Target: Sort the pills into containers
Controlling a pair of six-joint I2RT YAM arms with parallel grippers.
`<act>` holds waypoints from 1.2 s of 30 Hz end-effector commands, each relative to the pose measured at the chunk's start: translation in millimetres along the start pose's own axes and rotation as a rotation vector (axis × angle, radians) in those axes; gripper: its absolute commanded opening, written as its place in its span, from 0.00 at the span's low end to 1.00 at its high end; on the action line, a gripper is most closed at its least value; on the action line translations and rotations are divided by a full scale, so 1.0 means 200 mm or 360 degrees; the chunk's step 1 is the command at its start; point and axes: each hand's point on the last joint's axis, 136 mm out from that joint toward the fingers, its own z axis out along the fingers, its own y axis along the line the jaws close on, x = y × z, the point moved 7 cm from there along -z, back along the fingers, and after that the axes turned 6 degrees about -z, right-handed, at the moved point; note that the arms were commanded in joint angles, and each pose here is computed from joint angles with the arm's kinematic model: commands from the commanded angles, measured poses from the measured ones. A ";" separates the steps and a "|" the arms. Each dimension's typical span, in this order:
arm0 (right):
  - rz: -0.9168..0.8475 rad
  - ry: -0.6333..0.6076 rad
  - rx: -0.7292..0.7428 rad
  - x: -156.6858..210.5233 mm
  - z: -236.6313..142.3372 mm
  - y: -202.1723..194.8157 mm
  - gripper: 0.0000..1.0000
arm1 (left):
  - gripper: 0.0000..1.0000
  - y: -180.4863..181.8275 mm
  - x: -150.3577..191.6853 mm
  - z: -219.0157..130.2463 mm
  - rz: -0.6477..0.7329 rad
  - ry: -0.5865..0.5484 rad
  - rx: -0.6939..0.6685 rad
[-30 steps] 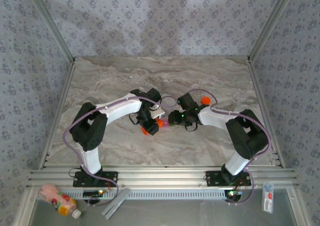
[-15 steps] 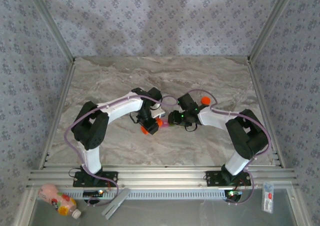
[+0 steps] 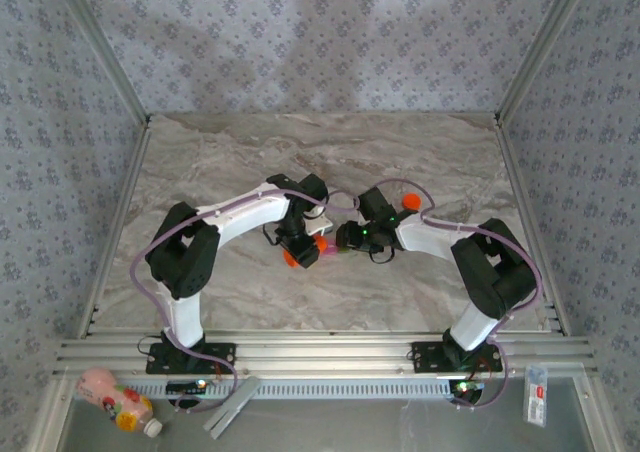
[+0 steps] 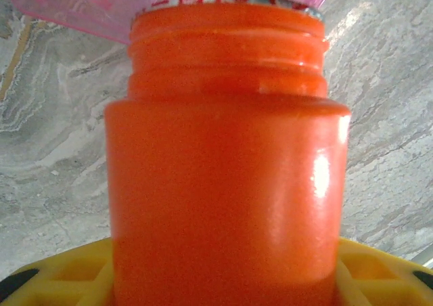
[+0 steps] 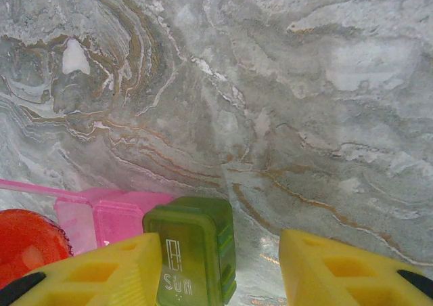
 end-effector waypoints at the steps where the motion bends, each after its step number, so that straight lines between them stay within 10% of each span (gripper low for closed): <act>1: 0.0010 0.0041 0.0019 0.04 -0.01 0.00 0.51 | 0.00 -0.01 0.01 0.00 0.0038 0.0063 -0.0014; 36: 0.0007 0.0020 -0.0004 0.03 -0.04 0.02 0.51 | 0.00 0.00 0.00 -0.02 0.0071 0.0111 -0.0112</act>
